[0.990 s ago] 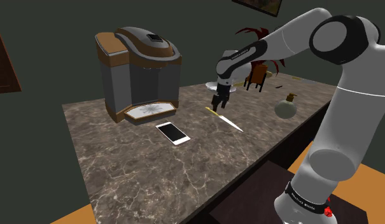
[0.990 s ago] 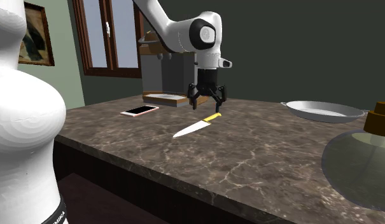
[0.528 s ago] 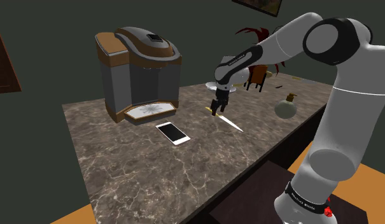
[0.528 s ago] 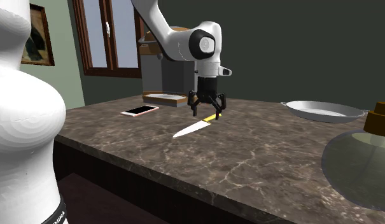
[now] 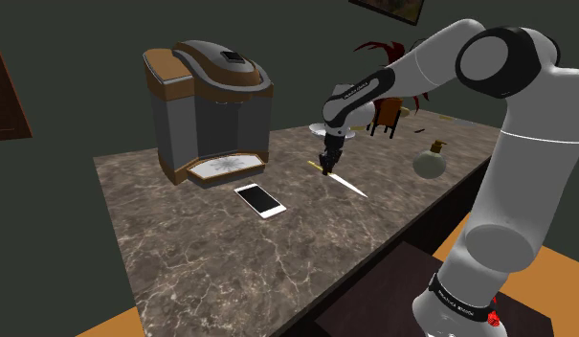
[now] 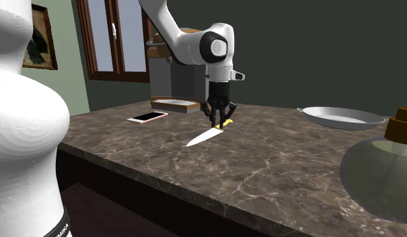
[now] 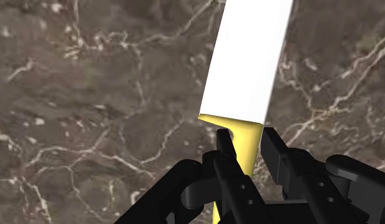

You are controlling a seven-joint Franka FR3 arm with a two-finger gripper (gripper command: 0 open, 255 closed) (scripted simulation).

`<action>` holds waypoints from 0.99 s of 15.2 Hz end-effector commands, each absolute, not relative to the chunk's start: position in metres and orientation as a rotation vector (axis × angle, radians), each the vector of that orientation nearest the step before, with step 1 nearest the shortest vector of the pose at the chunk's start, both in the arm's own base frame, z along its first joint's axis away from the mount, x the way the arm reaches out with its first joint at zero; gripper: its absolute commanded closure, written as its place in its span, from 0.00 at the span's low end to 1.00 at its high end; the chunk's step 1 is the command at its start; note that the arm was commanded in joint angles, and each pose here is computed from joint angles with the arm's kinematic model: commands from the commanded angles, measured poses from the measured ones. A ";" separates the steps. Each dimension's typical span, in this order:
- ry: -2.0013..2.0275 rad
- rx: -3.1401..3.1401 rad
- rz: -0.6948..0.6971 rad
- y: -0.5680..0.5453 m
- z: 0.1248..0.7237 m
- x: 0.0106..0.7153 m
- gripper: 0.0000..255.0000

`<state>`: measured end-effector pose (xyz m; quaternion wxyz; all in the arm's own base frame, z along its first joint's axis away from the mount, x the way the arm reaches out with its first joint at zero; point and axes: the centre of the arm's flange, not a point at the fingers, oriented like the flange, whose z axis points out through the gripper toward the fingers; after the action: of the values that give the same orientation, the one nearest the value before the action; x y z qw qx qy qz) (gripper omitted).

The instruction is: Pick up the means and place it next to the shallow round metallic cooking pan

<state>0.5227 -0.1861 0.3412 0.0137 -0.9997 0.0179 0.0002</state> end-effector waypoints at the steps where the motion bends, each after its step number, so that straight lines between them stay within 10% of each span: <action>1: 0.056 -3.114 0.001 -0.186 0.341 0.523 1.00; 15: 0.056 -3.114 0.001 -0.186 0.383 0.523 1.00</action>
<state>0.5229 -0.1873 0.3777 0.0136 -0.9997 0.0180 0.0000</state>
